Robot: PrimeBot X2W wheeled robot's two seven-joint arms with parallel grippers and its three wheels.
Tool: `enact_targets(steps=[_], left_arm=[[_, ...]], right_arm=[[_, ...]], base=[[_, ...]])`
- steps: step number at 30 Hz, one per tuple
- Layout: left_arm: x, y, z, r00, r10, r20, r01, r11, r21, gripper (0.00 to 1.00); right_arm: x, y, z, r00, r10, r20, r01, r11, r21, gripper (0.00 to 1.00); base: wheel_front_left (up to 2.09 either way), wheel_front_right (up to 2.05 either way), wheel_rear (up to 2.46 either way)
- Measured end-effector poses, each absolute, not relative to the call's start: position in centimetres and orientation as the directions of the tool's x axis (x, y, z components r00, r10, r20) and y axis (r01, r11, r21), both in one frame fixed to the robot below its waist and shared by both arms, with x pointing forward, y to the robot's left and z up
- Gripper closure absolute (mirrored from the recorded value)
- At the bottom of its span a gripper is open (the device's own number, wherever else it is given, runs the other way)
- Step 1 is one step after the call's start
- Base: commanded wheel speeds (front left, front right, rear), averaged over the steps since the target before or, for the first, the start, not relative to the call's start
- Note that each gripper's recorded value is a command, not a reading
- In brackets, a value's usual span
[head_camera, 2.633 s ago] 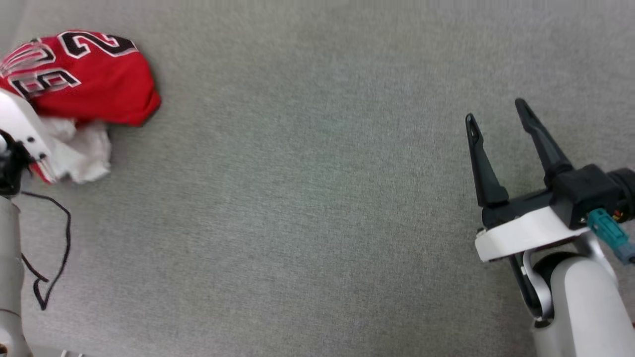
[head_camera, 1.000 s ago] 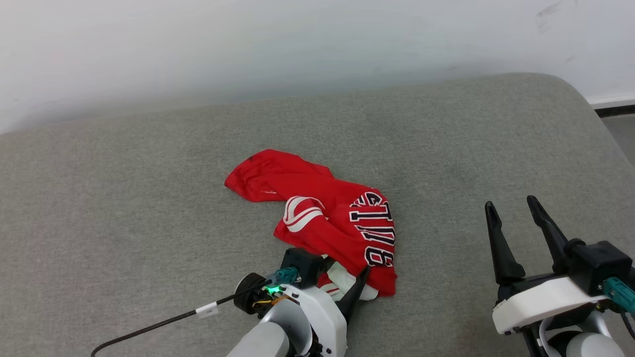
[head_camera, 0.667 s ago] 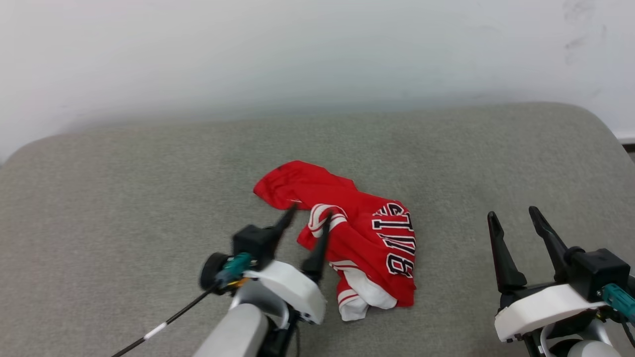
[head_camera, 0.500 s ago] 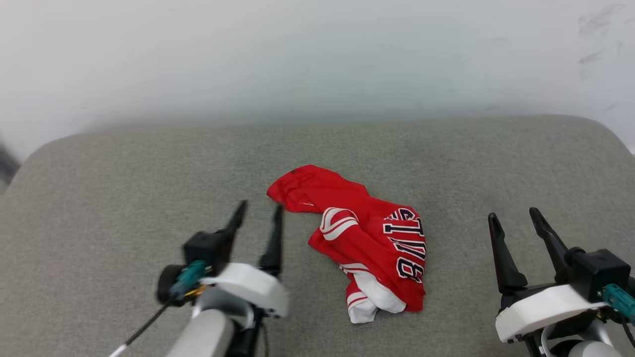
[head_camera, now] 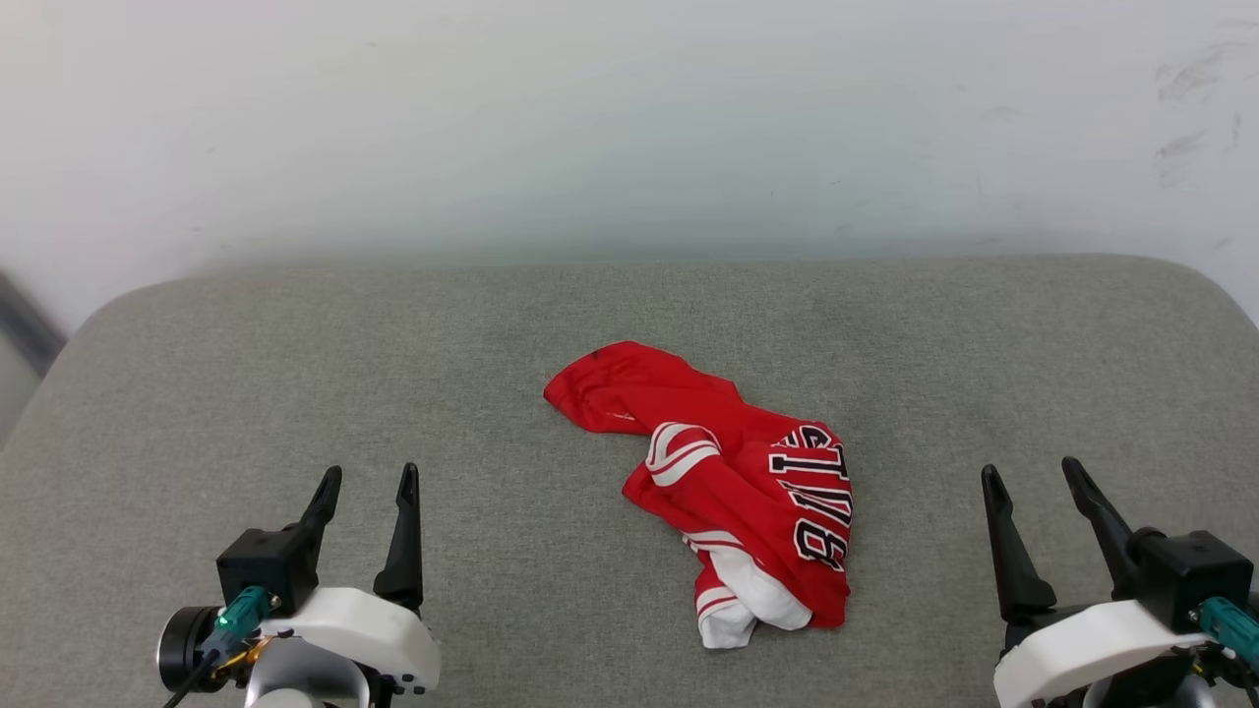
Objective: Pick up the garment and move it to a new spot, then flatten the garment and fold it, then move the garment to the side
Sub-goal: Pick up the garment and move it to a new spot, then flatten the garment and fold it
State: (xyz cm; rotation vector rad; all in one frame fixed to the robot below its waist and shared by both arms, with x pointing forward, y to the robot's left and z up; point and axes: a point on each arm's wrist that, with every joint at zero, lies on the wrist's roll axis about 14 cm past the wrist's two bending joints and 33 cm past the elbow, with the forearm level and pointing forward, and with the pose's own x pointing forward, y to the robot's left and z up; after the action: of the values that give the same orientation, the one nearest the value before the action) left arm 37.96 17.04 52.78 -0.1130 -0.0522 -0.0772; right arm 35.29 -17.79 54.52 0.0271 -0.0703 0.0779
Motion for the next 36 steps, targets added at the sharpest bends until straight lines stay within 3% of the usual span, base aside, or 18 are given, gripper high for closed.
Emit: enact_targets(steps=[15,20,27,36], left_arm=[[37.5,16.7,53.3,0.995,-0.082,0.048,0.087,0.989,-0.116,0.00],[37.6,16.3,53.3,0.995,-0.089,0.050,0.094,0.988,-0.121,0.00],[37.6,15.7,53.5,0.993,-0.105,0.055,0.111,0.985,-0.128,0.00],[38.5,15.8,53.9,0.991,-0.113,0.069,0.120,0.986,-0.116,0.00]], right_arm=[[34.9,-18.1,54.2,0.996,0.068,0.053,-0.070,0.997,0.032,0.00],[35.2,-17.0,50.8,0.986,0.107,-0.131,-0.096,0.991,0.093,0.00],[36.4,-9.8,47.8,0.837,0.335,-0.432,-0.321,0.941,0.107,0.00],[39.0,-4.9,46.3,0.663,0.446,-0.602,-0.542,0.840,0.025,0.00]], base=[[0.00,0.00,0.00],[0.00,0.00,0.00],[0.00,0.00,0.00],[0.00,0.00,0.00]])
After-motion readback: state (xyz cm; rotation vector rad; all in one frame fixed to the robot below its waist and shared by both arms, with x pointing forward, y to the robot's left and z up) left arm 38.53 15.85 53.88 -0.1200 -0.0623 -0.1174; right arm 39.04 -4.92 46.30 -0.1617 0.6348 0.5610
